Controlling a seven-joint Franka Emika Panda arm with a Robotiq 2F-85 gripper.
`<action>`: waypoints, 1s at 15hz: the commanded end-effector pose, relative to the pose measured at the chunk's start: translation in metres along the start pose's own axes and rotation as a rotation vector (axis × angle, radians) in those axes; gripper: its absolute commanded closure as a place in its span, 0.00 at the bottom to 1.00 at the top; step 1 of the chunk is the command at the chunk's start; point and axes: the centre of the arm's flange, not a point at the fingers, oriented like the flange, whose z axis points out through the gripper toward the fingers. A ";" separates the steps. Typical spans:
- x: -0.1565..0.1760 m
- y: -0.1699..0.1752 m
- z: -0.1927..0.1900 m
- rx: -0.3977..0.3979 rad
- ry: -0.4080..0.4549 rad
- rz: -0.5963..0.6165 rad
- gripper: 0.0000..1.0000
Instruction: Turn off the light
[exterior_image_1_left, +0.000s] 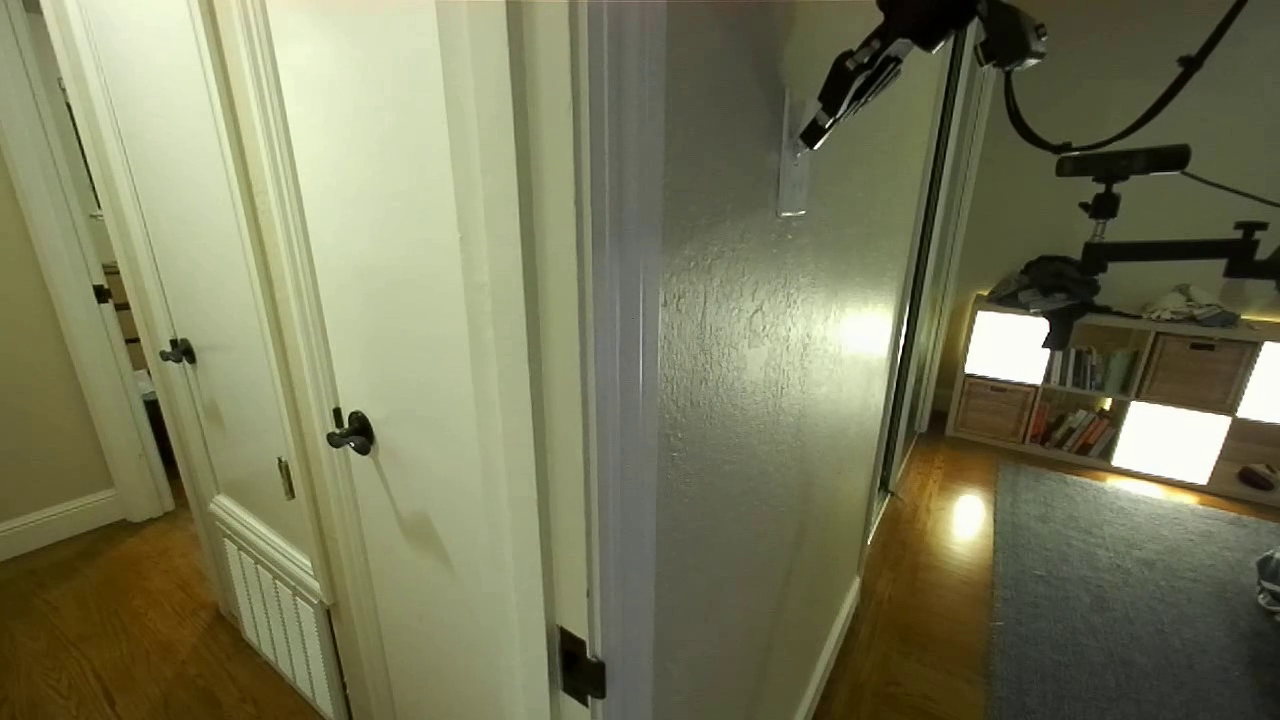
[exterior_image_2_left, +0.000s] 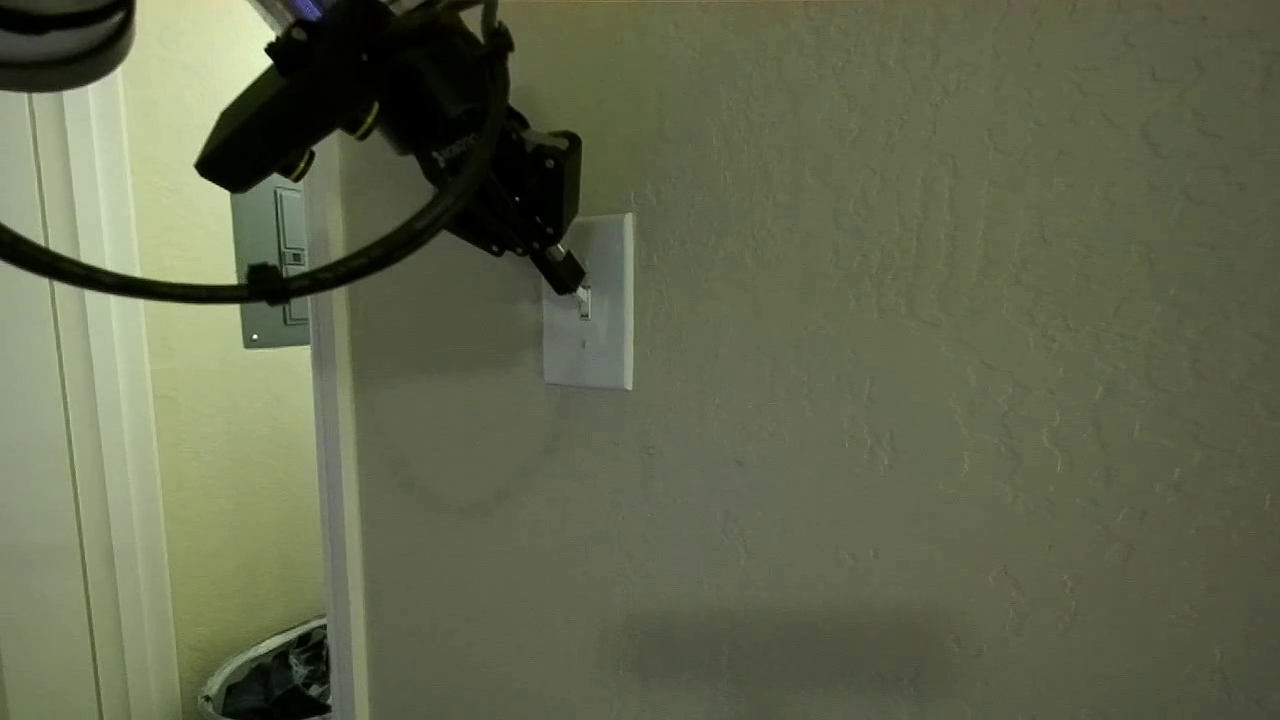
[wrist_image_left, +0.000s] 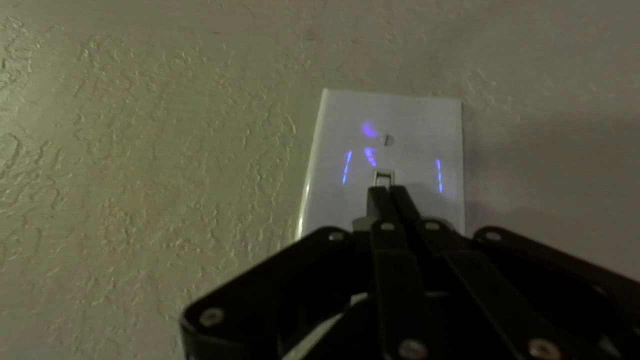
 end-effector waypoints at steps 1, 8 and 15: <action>-0.005 0.009 0.009 -0.030 -0.018 -0.032 0.95; -0.016 0.008 0.016 -0.002 -0.039 -0.028 0.95; -0.025 -0.002 -0.005 0.035 -0.110 -0.048 0.95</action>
